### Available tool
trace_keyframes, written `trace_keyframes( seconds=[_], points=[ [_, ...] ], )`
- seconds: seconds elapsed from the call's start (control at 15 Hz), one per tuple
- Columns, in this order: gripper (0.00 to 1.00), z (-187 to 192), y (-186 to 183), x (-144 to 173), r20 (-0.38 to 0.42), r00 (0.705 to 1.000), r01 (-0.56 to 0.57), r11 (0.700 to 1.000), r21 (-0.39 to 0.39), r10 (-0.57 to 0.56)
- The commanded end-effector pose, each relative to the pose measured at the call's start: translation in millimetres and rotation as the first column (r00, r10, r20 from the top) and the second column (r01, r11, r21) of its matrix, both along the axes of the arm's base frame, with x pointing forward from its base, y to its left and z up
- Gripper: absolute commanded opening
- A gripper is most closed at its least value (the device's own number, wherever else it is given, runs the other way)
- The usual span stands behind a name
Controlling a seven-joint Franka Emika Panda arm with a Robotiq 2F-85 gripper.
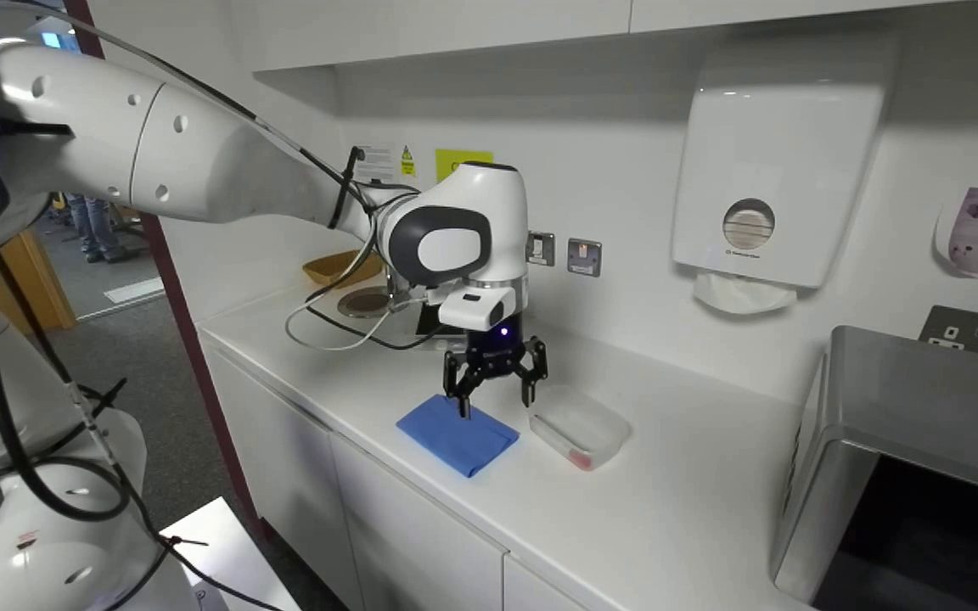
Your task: Remove the marker from the bowl
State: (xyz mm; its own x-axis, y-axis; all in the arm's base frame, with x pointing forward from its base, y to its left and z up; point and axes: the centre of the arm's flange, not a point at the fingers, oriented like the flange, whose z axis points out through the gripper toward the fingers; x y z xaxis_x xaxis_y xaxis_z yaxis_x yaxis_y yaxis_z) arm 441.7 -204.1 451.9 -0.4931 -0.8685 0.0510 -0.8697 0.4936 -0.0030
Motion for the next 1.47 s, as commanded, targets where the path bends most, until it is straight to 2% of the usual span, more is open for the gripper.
trace_keyframes(
  seconds=[0.0, 0.4, 0.87, 1.07, 1.4],
  points=[
    [1.00, -1, -23, 16, 0.009, 0.999, 0.053, 0.999, -0.013, -0.053],
    [1.00, -1, -49, 55, 0.003, 1.000, 0.009, 0.997, -0.083, -0.008],
    [1.00, -10, -71, 106, -0.042, 0.999, -0.010, 0.989, -0.146, 0.004],
    [1.00, -6, -69, 125, -0.030, 0.999, -0.043, 0.985, -0.169, 0.038],
    [1.00, 7, -44, 156, 0.008, 0.982, -0.185, 0.973, -0.138, 0.188]
  ],
)
